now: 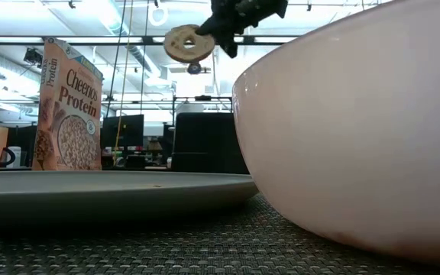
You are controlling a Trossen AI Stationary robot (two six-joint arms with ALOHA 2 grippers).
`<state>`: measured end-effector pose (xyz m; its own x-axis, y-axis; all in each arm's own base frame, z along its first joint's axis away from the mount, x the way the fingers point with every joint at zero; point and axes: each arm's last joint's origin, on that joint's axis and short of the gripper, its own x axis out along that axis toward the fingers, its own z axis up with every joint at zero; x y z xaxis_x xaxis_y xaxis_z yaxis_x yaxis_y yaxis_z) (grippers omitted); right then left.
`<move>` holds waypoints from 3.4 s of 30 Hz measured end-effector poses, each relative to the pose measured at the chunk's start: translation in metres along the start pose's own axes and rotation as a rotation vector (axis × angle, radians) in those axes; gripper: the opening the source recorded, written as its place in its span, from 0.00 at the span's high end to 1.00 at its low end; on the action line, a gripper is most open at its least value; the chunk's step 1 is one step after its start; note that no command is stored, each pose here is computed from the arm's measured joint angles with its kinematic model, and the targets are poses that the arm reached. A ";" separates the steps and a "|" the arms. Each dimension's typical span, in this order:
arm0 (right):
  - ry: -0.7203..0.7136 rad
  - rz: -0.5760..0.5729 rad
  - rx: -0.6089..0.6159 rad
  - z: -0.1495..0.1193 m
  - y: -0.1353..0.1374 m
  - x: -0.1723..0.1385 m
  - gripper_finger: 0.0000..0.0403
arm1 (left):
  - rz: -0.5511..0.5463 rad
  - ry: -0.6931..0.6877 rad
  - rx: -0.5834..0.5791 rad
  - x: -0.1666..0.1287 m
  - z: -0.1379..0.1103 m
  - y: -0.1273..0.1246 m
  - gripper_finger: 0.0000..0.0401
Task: Arrange a breakfast setting
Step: Put the bread on the gray plate, then put the apple on the gray plate
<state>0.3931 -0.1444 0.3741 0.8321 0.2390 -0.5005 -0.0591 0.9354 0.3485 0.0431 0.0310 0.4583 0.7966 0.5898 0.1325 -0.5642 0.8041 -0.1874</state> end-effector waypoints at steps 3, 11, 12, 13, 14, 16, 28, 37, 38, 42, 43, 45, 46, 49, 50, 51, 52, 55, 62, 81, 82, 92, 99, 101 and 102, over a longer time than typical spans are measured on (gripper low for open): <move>0.076 0.084 0.045 -0.017 0.013 0.021 0.83 | 0.000 0.000 0.000 0.000 0.000 0.000 0.51; 0.254 0.201 0.125 -0.070 0.041 0.070 0.83 | 0.000 -0.001 -0.001 0.000 0.000 0.000 0.51; 0.273 0.207 0.137 -0.076 0.044 0.075 0.83 | 0.000 0.000 -0.001 0.000 0.000 0.000 0.51; 0.282 0.215 0.142 -0.083 0.046 0.080 0.83 | 0.000 0.000 -0.001 0.000 0.000 0.000 0.51; 0.284 0.228 0.146 -0.090 0.048 0.086 0.83 | 0.000 0.000 -0.001 0.000 0.000 0.000 0.51; 0.292 0.258 0.167 -0.106 0.053 0.097 0.83 | 0.000 0.000 -0.005 0.000 0.000 0.000 0.51; 0.288 0.338 0.235 -0.164 0.077 0.131 0.83 | 0.000 0.001 -0.013 0.000 0.000 0.000 0.51; 0.316 0.315 0.211 -0.185 0.090 0.139 0.83 | 0.000 0.001 -0.036 0.000 0.000 0.000 0.51; 0.317 0.319 0.204 -0.187 0.091 0.142 0.83 | 0.000 0.001 -0.037 0.000 0.000 0.000 0.51; 0.343 0.330 0.201 -0.200 0.091 0.157 0.83 | 0.000 0.001 -0.039 0.000 0.000 0.000 0.51; 0.347 0.329 0.203 -0.203 0.089 0.161 0.83 | 0.000 0.001 -0.043 0.000 0.000 0.000 0.51; 0.341 0.331 0.213 -0.206 0.087 0.167 0.83 | 0.000 0.002 -0.048 0.000 0.000 0.000 0.51; 0.331 0.339 0.219 -0.207 0.087 0.169 0.83 | 0.000 0.003 -0.052 0.000 0.000 0.000 0.51; 0.332 0.347 0.232 -0.208 0.085 0.172 0.83 | 0.000 0.003 -0.056 0.000 0.000 0.000 0.51; 0.329 0.345 0.219 -0.208 0.084 0.172 0.83 | 0.000 0.003 -0.057 0.000 0.000 0.000 0.51; 0.327 0.344 0.209 -0.209 0.084 0.173 0.83 | 0.000 0.003 -0.058 0.000 0.000 0.000 0.51; 0.331 0.344 0.207 -0.210 0.084 0.173 0.83 | 0.000 0.003 -0.057 0.000 0.000 0.000 0.51; 0.330 0.322 0.214 -0.211 0.084 0.174 0.83 | 0.002 0.013 -0.041 0.000 -0.001 0.000 0.51; 0.345 0.314 0.225 -0.213 0.083 0.175 0.73 | -0.036 0.050 0.015 0.000 -0.004 0.000 0.51; 0.167 0.091 0.207 -0.158 0.058 0.112 0.65 | -0.462 0.698 -0.214 -0.038 -0.035 -0.010 0.54; 0.140 0.059 0.192 -0.151 0.059 0.102 0.65 | -0.463 0.769 -0.251 -0.041 -0.040 -0.009 0.55; -0.109 -0.278 0.090 -0.108 0.063 0.020 0.65 | -0.455 0.931 -0.158 -0.035 -0.054 -0.006 0.55; -0.172 -0.299 0.081 -0.098 0.063 -0.002 0.65 | -0.291 0.947 0.020 0.004 -0.091 0.005 0.55; -0.170 -0.302 0.070 -0.098 0.063 -0.003 0.65 | -0.354 0.906 0.002 0.019 -0.109 0.007 0.55; -0.170 -0.302 0.067 -0.098 0.063 -0.002 0.65 | -0.392 0.883 -0.022 0.025 -0.119 0.007 0.55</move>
<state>0.3333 -0.0607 0.3193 0.8866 -0.0980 -0.4521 0.2356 0.9367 0.2590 0.0850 0.0429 0.3443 0.8087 0.0035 -0.5882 -0.2261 0.9250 -0.3053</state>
